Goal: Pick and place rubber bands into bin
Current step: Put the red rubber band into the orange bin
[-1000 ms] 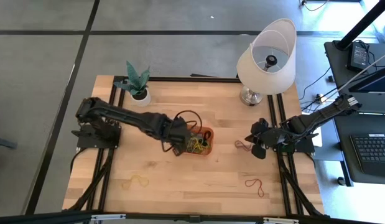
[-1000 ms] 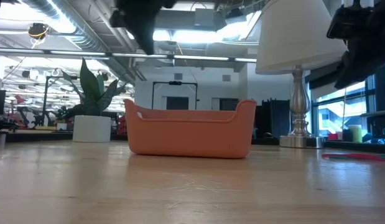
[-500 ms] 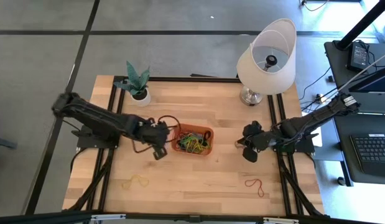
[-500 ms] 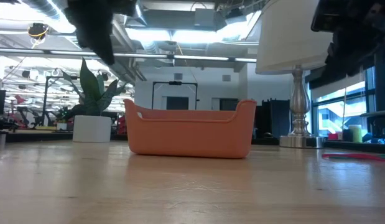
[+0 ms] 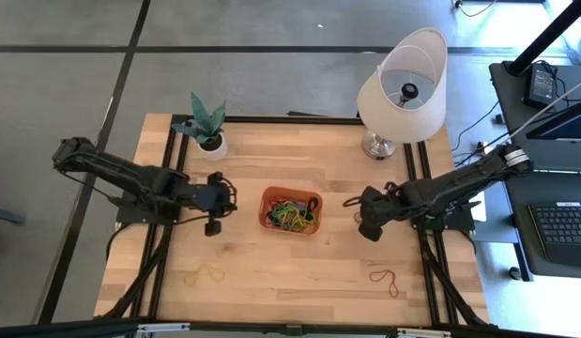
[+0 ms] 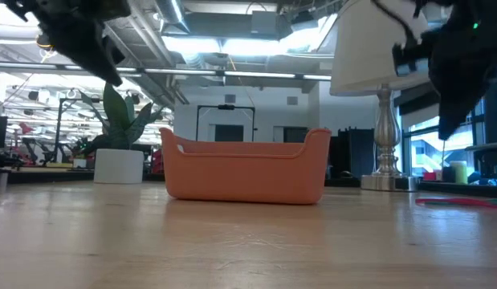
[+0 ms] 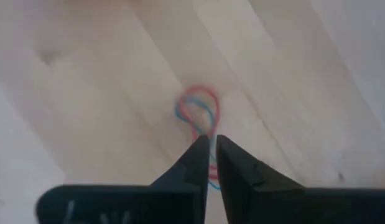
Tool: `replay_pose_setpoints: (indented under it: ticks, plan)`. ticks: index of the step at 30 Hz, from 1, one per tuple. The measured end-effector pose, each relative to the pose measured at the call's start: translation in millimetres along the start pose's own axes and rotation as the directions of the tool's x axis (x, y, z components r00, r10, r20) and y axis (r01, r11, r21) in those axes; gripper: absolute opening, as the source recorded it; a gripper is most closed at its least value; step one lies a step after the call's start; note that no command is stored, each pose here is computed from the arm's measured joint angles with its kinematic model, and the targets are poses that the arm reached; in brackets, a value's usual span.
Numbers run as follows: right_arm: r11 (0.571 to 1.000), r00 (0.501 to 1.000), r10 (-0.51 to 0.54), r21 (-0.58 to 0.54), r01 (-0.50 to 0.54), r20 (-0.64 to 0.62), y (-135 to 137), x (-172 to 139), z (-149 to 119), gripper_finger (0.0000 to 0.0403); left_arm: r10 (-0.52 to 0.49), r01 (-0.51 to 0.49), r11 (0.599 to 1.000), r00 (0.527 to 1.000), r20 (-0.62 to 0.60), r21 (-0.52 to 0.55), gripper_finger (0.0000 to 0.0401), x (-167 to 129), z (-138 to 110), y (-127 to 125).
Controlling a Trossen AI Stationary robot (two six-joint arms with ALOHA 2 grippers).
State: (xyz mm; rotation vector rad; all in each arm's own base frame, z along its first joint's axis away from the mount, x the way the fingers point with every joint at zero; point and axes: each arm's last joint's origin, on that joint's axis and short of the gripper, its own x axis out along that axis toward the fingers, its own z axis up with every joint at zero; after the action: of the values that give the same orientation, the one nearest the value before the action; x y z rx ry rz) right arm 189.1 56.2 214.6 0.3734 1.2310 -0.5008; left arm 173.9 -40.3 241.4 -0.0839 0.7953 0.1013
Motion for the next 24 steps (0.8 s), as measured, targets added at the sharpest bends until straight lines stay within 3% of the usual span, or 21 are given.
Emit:
replay_pose_setpoints:
  ticks: [13, 18, 24]
  plan:
    - [0.988, 0.973, -0.098, 0.096, 0.120, -0.210, -9, 42, 20, 0.0095, 0.013, -0.013, 1.000, 0.999, 0.051, -0.013, 0.0002, -10, -16, 9]
    - [0.996, 0.978, -0.058, 0.057, 0.071, -0.199, -7, 57, 31, 0.0099, 0.014, -0.014, 1.000, 0.999, 0.050, -0.013, 0.0002, -10, -16, 9]
    - [0.995, 0.975, -0.072, 0.049, 0.084, -0.212, -6, 75, 38, 0.0099, 0.015, -0.014, 1.000, 0.999, 0.047, -0.012, 0.0002, -10, -16, 9]
